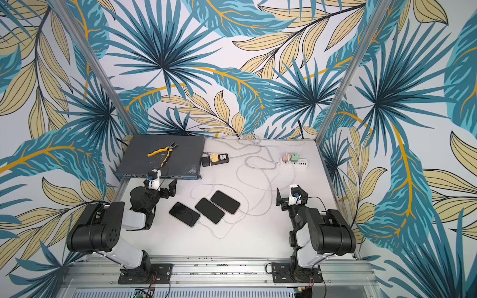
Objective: Unplug the charging cable from the phone
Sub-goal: Pick up the phone at the center of the board.
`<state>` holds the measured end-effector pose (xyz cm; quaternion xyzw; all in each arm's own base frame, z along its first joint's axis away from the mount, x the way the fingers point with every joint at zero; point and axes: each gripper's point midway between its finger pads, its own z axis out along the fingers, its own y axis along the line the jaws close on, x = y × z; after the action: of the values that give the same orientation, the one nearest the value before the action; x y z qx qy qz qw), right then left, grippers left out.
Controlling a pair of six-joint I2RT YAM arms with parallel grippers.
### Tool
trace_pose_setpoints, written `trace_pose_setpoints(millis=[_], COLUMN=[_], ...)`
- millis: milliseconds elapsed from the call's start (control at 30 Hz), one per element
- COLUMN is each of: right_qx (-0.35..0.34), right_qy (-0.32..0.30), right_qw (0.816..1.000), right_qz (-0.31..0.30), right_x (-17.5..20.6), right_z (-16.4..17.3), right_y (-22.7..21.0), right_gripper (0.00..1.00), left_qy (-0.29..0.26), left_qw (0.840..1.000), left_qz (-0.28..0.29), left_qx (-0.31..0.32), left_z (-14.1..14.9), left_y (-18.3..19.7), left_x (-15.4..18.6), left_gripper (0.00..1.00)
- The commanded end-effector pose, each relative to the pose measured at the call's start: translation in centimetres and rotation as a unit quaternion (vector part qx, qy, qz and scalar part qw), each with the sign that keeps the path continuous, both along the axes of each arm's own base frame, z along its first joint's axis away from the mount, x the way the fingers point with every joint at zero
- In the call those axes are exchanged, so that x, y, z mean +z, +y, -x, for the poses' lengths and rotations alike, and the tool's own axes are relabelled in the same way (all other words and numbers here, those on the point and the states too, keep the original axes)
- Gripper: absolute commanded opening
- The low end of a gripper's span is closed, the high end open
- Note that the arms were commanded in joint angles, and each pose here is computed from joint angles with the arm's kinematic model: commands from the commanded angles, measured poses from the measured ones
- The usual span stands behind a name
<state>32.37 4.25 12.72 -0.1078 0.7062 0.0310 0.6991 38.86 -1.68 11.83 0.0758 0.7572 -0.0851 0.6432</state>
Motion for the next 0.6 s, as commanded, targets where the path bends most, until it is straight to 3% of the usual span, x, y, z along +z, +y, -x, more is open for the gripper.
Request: trace_pose_setpoints(millis=[0, 567], right_qx=[0.01, 0.01], right_qy=[-0.105, -0.107], right_qw=[0.994, 0.994], right_qz=[0.002, 0.002], right_x=[4.83, 4.9], right_z=[1.34, 1.34], right_y=[0.24, 0.23], right_gripper=[1.0, 1.0], left_qy=[-0.013, -0.009], left_qw=[1.0, 1.0], left_qz=[-0.004, -0.004], left_qx=[0.0, -0.003], left_z=[0.03, -0.06], left_y=[-0.09, -0.19], left_x=[0.73, 0.64], left_gripper=[1.0, 1.0])
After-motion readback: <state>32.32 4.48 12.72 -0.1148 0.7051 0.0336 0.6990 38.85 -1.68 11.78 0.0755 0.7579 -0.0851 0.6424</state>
